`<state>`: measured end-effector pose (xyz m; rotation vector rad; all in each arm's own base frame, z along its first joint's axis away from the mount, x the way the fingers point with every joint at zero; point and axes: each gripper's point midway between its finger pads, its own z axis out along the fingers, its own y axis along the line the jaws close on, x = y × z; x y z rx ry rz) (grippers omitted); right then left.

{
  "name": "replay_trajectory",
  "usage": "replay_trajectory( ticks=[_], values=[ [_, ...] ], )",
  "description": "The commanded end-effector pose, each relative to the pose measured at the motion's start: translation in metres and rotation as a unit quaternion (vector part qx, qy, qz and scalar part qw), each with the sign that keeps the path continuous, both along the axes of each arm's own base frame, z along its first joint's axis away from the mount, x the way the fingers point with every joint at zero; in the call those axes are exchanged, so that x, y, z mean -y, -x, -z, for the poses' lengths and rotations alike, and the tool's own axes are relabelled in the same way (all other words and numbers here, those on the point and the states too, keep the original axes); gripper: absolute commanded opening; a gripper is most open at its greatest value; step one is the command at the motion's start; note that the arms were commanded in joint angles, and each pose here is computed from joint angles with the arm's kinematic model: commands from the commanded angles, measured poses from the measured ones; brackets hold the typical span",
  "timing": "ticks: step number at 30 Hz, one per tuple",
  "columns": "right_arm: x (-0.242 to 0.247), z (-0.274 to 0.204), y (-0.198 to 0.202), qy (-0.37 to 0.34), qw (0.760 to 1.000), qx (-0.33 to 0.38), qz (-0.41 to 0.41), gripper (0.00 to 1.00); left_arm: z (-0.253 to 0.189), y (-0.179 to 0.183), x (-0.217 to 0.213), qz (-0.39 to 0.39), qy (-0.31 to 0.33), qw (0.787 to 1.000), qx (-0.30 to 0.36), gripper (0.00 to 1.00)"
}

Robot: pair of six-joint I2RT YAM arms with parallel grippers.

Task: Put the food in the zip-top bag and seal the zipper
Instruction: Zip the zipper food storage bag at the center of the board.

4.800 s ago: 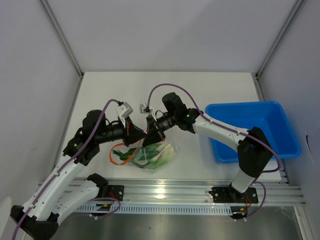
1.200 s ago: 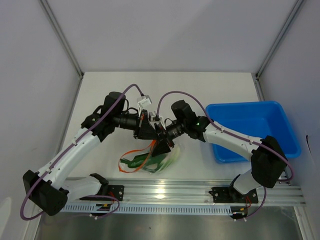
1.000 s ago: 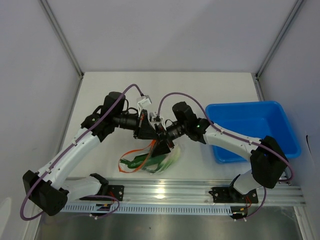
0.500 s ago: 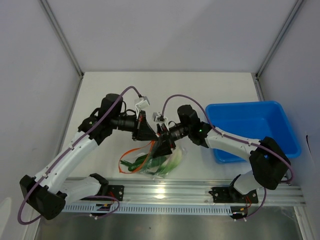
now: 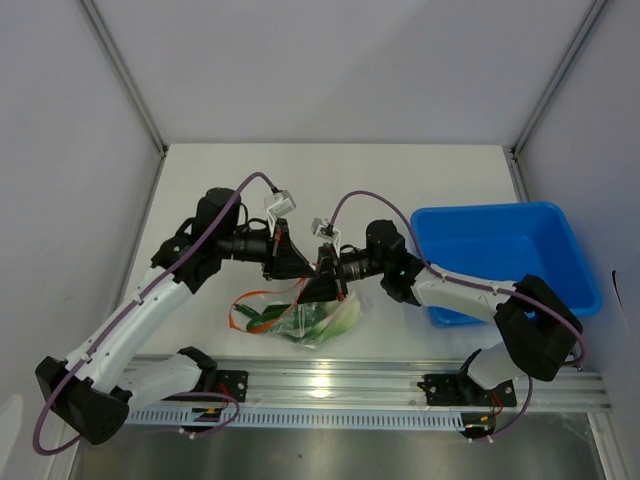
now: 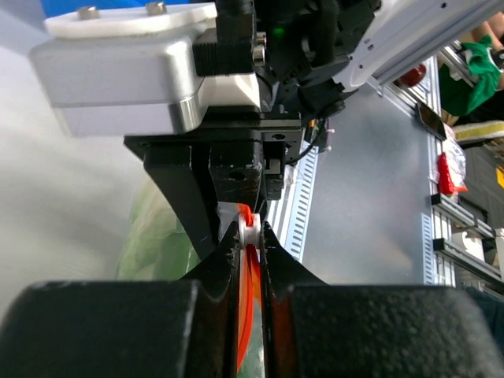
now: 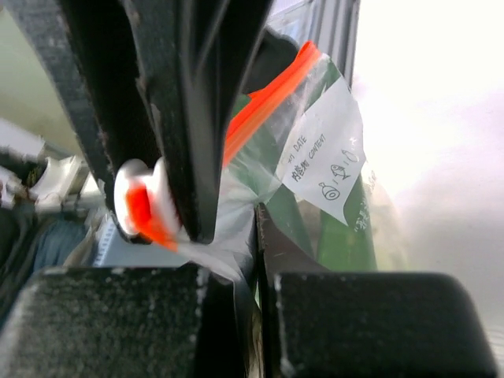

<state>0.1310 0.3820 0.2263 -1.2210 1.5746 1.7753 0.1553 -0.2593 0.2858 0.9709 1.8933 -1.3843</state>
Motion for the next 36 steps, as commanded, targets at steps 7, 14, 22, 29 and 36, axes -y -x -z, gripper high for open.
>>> replay_trajectory(
  ticks=[7, 14, 22, 29, 36],
  values=[
    [0.003, -0.04, -0.042, -0.088, 0.973, -0.062, 0.203, 0.0, -0.015, 0.008, -0.013, -0.028, 0.003, 0.998, 0.048, 0.08],
    [0.009, -0.047, -0.057, -0.114, 0.951, -0.112, 0.265, 0.0, 0.0, 0.017, -0.019, -0.032, -0.008, 0.999, 0.029, 0.1],
    [-0.008, -0.058, -0.046, -0.122, 0.955, -0.129, 0.237, 0.0, 0.009, 0.006, -0.011, -0.055, -0.012, 0.998, 0.022, 0.15],
    [-0.011, -0.066, -0.038, -0.137, 0.951, -0.165, 0.223, 0.0, 0.013, -0.013, -0.022, -0.128, -0.027, 0.989, 0.066, 0.23],
    [-0.011, -0.064, -0.03, -0.125, 0.955, -0.167, 0.21, 0.0, -0.001, -0.021, -0.038, -0.183, -0.005, 0.974, 0.137, 0.53]
  ],
)
